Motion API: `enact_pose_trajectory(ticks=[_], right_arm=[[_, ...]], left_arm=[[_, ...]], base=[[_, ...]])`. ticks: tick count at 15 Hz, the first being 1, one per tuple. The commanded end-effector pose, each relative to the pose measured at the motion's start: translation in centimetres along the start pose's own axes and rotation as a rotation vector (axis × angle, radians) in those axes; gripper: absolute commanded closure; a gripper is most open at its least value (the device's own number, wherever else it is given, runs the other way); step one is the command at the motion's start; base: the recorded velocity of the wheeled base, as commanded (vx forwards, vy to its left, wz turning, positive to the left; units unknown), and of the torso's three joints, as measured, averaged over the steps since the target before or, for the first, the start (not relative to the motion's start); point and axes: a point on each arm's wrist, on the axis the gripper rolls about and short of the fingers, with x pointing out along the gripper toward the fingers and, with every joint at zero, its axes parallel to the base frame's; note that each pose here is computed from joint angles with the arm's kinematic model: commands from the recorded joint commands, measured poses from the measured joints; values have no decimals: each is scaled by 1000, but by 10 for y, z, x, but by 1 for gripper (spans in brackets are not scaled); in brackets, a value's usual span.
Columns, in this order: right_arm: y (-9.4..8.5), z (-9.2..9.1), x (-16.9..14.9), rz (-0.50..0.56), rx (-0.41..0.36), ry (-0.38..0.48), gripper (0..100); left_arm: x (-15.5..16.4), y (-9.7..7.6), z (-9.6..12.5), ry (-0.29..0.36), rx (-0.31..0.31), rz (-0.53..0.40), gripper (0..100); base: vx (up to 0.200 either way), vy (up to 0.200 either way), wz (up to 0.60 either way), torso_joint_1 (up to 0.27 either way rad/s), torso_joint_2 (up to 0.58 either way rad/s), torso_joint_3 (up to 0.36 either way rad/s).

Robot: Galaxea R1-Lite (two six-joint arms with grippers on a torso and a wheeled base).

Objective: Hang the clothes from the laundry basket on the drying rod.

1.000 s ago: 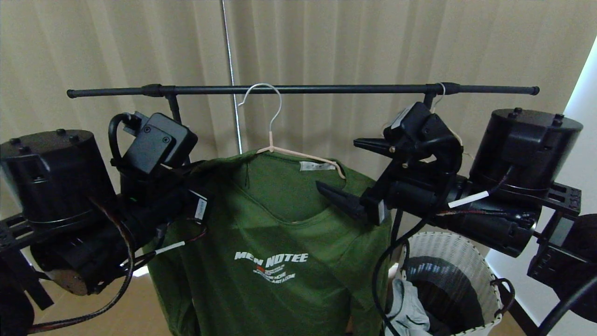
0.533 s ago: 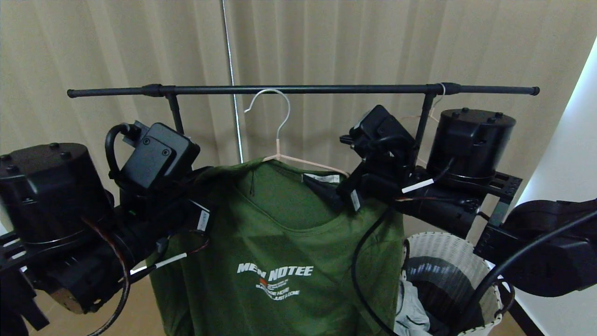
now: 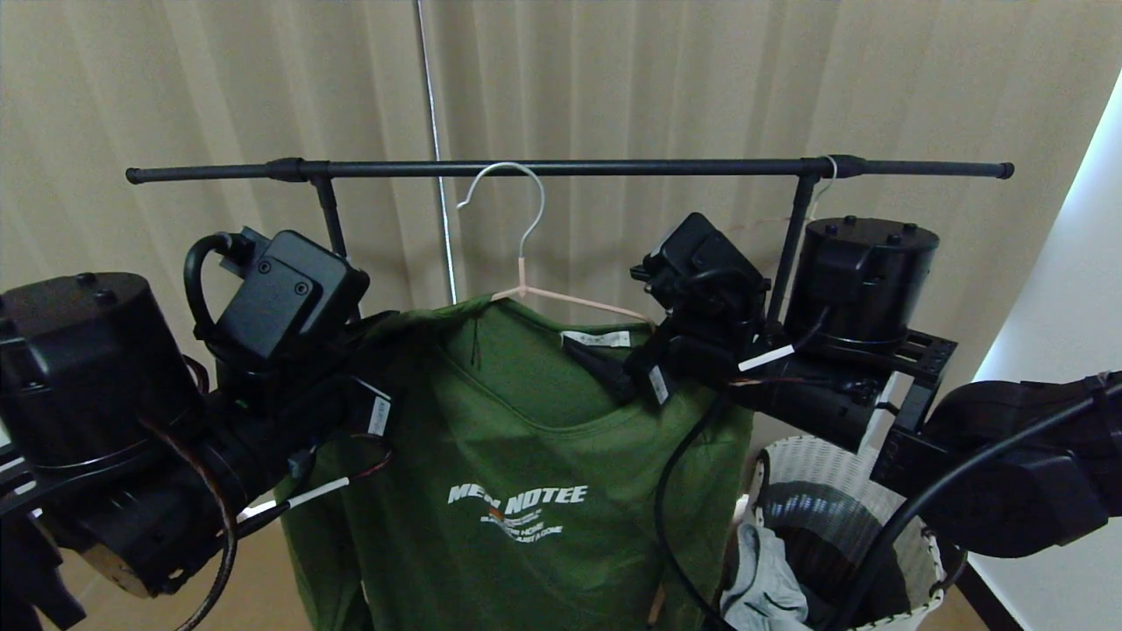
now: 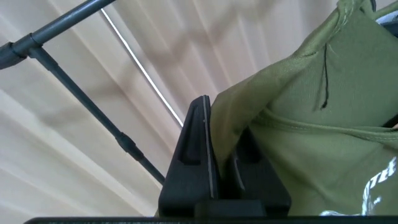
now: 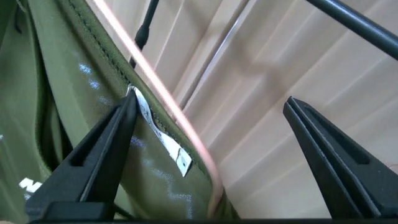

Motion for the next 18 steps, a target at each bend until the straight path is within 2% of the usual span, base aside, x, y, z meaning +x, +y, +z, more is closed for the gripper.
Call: enact_pose_trajectory(ticks=[1, 13, 14, 16, 18], right_arm=[[1, -1, 0, 2, -1, 4, 100], [-1, 2, -3, -20, 1, 2, 100], [-1, 3, -5, -21, 1, -2, 100], [-3, 5, -11, -33, 1, -2, 100], [-13, 1, -18, -75, 4, 13, 100]], left_arm=[[0, 0, 0, -2, 0, 0, 100], [-4, -2, -11, 36, 10, -10, 100], [-4, -2, -11, 36, 9, -10, 0], [-5, -2, -11, 34, 7, -9, 0], [-12, 0, -11, 28, -1, -9, 0]], base=[[0, 0, 0, 0, 0, 0], [0, 0, 0, 0, 0, 0], [0, 0, 0, 0, 0, 0], [0, 0, 0, 0, 0, 0], [0, 0, 0, 0, 0, 0]])
